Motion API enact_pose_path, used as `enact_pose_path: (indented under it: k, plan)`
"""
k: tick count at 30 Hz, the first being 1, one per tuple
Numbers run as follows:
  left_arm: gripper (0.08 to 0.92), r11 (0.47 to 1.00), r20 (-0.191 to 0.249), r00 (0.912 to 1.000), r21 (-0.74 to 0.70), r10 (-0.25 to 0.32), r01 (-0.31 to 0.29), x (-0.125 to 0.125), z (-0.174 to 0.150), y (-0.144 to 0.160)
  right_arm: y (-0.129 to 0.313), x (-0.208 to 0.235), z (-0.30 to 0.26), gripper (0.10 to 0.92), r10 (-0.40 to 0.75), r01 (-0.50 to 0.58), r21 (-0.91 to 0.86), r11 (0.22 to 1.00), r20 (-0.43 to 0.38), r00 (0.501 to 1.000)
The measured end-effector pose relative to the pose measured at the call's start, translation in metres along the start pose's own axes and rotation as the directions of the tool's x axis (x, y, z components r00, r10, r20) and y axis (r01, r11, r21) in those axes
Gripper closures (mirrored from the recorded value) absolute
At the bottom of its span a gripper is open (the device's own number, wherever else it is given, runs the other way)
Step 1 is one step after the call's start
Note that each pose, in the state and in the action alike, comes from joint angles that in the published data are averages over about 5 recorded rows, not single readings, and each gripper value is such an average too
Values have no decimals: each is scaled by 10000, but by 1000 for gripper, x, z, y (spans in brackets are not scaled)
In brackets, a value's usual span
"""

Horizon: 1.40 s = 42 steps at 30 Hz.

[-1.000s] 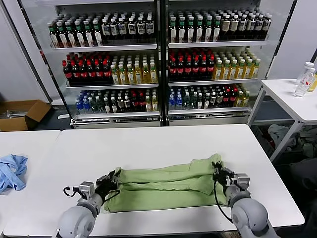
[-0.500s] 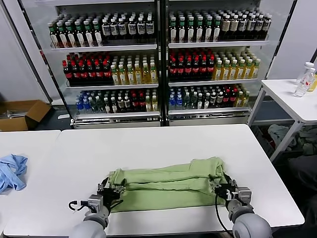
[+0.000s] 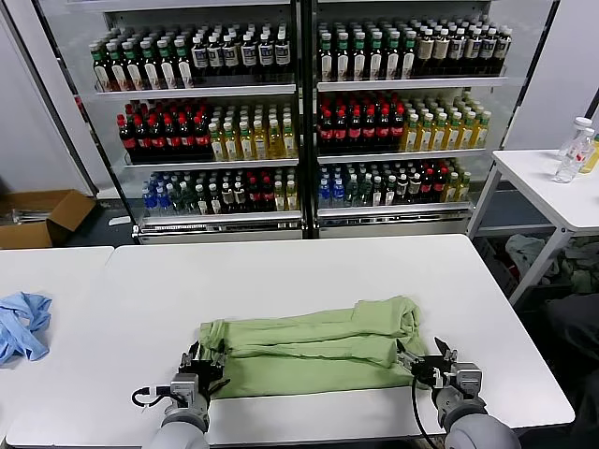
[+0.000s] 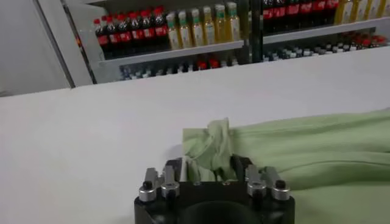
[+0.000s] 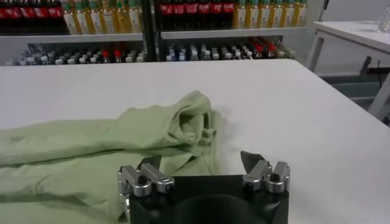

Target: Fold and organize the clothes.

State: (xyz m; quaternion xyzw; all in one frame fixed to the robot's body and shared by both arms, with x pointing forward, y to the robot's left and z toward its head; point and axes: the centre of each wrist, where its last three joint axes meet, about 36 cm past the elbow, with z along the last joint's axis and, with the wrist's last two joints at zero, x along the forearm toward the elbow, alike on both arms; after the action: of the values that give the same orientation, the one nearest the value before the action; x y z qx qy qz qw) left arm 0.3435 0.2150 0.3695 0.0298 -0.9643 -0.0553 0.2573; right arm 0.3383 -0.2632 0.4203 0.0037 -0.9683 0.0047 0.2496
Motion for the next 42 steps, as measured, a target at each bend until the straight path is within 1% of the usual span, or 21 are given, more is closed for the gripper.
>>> enact_pose_path:
  k: [3, 7, 11, 14, 17, 20, 23, 26, 28, 29, 32, 34, 36, 39, 42]
  plan:
    - [609, 9998, 55, 9999, 153, 159, -160, -3, -3, 10, -2, 2, -1, 200, 50, -50, -29, 10000, 36, 10000]
    - [721, 9996, 221, 9995, 182, 206, -210, -11, -10, 34, -3, 4, -2, 200, 81, -80, -97, 9999, 61, 9999]
    - [840, 10000, 498, 9988, 61, 10, -13, -21, -21, 68, -5, 7, -3, 200, 96, -95, -136, 9999, 74, 9999]
    - [898, 9996, 810, 9963, 0, -269, 270, -26, -35, 97, -6, 9, -4, 200, 111, -109, -146, 9998, 113, 9999]
    - [910, 9985, 1190, 9914, 81, -548, 542, -26, -53, 125, -7, 10, -6, 200, 102, -99, -163, 9998, 171, 9998]
    - [910, 9979, 1526, 9867, 420, -560, 501, -19, -70, 141, -7, 11, -8, 200, 71, -67, -198, 9998, 208, 9998]
    - [910, 9956, 1813, 9832, 937, -196, 25, -9, -82, 142, -6, 12, -7, 200, 42, -37, -231, 9997, 214, 9998]
    - [910, 9853, 2012, 9785, 1523, 462, -779, 3, -88, 130, -6, 14, -7, 200, 38, -32, -242, 9997, 223, 9997]
    - [910, 9705, 2105, 9724, 1941, 1009, -1427, 10, -89, 115, -6, 16, -7, 200, 44, -38, -247, 9997, 230, 9997]
    - [910, 9602, 2153, 9678, 2158, 1301, -1771, 13, -89, 107, -6, 16, -7, 200, 49, -43, -252, 9997, 232, 9997]
    - [910, 9213, 2284, 9499, 2766, 2133, -2734, 21, -89, 78, -6, 17, -7, 200, 75, -69, -273, 9996, 224, 9997]
    - [910, 8925, 2328, 9370, 3121, 2605, -3256, 23, -89, 59, -7, 18, -6, 200, 102, -96, -279, 9996, 216, 9997]
    - [910, 8635, 2352, 9241, 3440, 3012, -3690, 24, -88, 40, -8, 19, -5, 200, 126, -120, -277, 9995, 210, 9997]
    - [910, 8238, 2354, 9068, 3837, 3497, -4173, 20, -88, 13, -10, 20, -5, 200, 151, -145, -275, 9995, 211, 9997]
    - [910, 7950, 2278, 8950, 4118, 3835, -4455, 13, -87, -13, -13, 20, -5, 200, 170, -163, -279, 9995, 238, 9996]
